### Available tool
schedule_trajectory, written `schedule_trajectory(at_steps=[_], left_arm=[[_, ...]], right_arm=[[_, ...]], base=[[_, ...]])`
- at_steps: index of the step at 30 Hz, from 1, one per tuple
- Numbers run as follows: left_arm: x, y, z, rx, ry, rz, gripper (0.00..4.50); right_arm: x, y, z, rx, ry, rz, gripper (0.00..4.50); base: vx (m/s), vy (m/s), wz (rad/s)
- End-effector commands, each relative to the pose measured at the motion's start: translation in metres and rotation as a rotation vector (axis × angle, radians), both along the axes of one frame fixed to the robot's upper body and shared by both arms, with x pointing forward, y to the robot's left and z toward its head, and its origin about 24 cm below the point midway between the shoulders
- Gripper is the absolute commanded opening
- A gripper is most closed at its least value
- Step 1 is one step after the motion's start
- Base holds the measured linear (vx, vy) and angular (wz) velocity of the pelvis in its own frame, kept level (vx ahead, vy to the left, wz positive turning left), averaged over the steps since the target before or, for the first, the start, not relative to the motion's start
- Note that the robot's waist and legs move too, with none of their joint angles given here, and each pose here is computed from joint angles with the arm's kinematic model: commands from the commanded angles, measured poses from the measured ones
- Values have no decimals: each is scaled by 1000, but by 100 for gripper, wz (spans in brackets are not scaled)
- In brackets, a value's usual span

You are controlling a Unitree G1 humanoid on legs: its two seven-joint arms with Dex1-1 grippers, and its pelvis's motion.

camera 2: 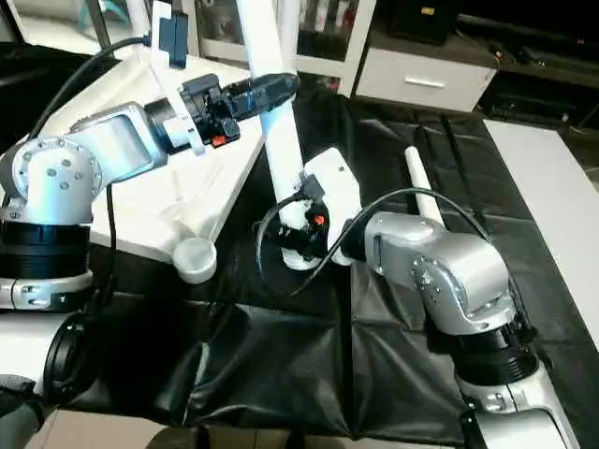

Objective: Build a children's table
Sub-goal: Pick table leg

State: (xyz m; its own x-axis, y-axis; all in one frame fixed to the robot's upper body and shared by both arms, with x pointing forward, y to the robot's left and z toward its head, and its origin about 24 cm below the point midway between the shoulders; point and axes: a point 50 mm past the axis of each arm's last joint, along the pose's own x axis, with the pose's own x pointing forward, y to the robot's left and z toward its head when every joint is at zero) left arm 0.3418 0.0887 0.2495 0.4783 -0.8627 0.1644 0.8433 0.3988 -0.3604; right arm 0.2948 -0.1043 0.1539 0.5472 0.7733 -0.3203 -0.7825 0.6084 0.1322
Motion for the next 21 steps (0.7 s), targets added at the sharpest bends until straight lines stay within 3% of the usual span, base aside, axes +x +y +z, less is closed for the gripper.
schedule_trajectory(at_steps=[1,11,12,18,19,20,21], left_arm=[[-4,-4,9,-5,-54,-8,175],[0,-1,8,13,-56,29,175],[1,-1,8,7,-45,27,210],[-7,-1,8,-34,-28,-79,257],[-10,-2,8,-49,-25,-124,284],[-11,-2,9,-56,-32,-147,284],[-18,-4,9,-90,-69,-261,292]], right_arm=[[1,-1,-1,-6,1,-2,223],[0,-2,4,26,-13,22,204],[0,-2,4,32,-15,29,203],[-5,-5,10,87,-29,98,202],[-8,-7,14,120,-34,130,201],[-9,-8,15,135,-31,143,201],[-13,-15,21,208,-18,211,200]], base=[[0,0,0],[0,0,0],[0,0,0],[0,0,0],[0,0,0],[0,0,0],[0,0,0]])
